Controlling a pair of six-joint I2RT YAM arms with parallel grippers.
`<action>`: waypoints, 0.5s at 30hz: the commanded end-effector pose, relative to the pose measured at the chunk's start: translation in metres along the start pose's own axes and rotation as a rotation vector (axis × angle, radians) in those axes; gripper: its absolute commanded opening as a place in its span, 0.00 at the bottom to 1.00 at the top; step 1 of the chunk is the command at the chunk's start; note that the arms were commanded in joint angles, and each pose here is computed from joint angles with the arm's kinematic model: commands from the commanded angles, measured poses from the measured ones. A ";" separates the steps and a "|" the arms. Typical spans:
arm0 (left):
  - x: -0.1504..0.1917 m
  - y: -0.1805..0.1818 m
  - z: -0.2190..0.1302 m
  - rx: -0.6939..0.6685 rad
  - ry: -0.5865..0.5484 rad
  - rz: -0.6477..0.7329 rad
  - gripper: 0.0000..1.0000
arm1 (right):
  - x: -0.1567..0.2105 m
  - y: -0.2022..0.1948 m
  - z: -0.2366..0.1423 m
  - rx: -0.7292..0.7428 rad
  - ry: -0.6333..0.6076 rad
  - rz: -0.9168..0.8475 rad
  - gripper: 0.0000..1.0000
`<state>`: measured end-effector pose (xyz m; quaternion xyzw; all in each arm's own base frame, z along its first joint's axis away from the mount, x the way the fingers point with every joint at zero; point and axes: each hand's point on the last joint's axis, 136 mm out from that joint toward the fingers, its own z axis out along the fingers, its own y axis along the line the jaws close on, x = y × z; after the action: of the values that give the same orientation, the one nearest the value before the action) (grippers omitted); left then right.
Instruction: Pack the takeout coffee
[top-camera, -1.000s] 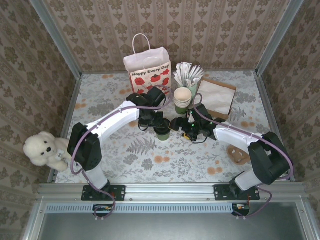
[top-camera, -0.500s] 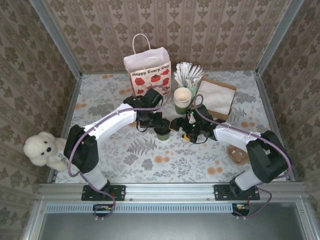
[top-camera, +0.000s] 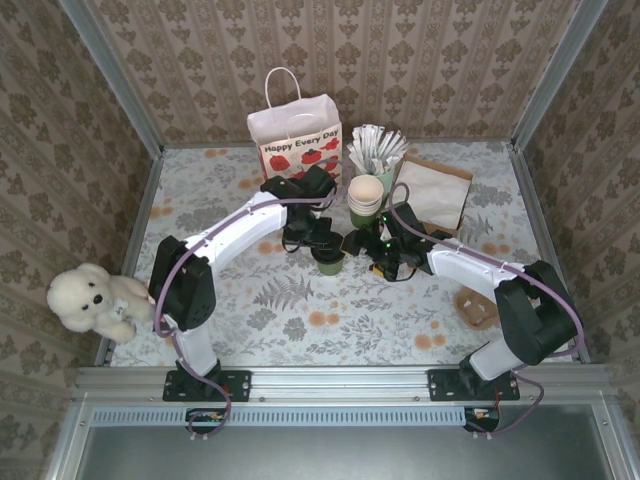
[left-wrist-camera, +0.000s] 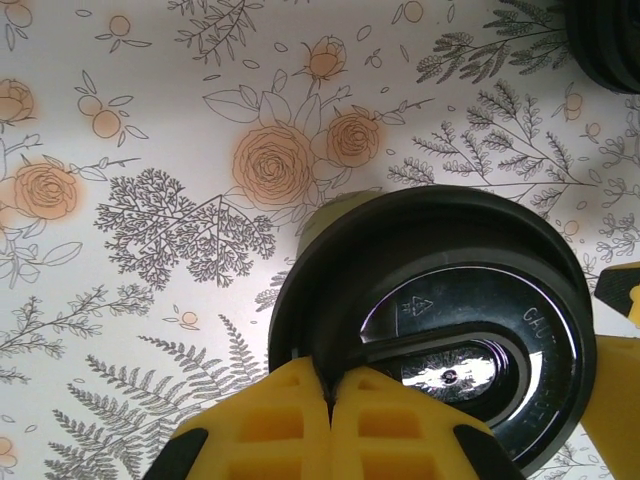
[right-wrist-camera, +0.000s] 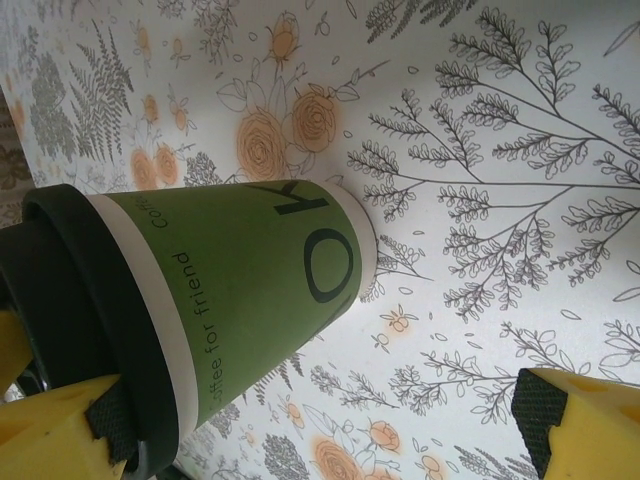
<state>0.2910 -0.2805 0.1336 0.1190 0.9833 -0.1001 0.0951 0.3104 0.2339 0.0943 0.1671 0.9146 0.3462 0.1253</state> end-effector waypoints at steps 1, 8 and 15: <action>0.030 0.003 0.015 -0.041 0.126 0.090 0.00 | -0.033 0.036 -0.015 -0.106 -0.150 -0.002 0.99; 0.025 0.002 -0.009 -0.058 0.116 0.262 0.00 | -0.037 0.020 -0.032 -0.081 -0.248 0.007 1.00; 0.023 -0.009 -0.009 -0.039 0.104 0.343 0.00 | -0.024 0.019 -0.024 -0.097 -0.157 -0.005 1.00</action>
<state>0.2685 -0.2819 0.1399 0.2557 0.9617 -0.0665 0.0727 0.3313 0.2207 0.1313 0.1897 0.8840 0.3673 0.2183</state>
